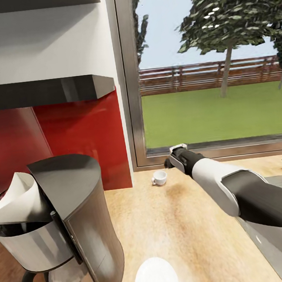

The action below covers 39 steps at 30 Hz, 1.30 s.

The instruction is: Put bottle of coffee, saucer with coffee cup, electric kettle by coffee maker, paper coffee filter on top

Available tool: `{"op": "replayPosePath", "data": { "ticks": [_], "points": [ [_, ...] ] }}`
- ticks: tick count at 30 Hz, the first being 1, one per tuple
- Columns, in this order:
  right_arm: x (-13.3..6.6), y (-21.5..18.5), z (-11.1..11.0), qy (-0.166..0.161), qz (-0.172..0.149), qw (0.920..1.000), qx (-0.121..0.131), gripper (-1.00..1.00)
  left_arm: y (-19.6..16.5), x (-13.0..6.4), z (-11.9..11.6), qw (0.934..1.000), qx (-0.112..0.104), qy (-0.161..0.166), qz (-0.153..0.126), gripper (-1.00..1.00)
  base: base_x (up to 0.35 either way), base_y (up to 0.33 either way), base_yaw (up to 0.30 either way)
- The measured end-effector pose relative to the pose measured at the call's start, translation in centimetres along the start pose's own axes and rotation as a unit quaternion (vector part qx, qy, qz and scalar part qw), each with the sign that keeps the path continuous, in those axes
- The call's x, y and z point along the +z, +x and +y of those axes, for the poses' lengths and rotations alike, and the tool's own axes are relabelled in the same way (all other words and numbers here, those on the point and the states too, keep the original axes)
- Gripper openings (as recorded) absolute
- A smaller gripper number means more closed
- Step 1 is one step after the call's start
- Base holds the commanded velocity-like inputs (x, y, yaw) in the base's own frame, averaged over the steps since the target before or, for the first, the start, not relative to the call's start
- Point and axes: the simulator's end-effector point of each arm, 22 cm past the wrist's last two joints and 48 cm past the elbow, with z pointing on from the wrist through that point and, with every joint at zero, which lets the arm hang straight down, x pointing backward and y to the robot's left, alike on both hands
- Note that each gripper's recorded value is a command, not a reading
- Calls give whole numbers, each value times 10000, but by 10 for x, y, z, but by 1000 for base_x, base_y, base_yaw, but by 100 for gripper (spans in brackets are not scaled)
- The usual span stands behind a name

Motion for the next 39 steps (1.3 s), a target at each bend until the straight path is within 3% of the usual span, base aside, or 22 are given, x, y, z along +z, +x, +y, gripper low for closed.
{"op": "replayPosePath", "data": {
  "ticks": [22,39],
  "points": [
    [-26,-68,-11,43,-595,9982,103,100,0,0,0,10000,1,0,2,100,0,0,0],
    [-19,-62,-8,16,-547,9984,110,100,3,0,0,10000,0,-8,39,100,0,0,0]
  ]
}}
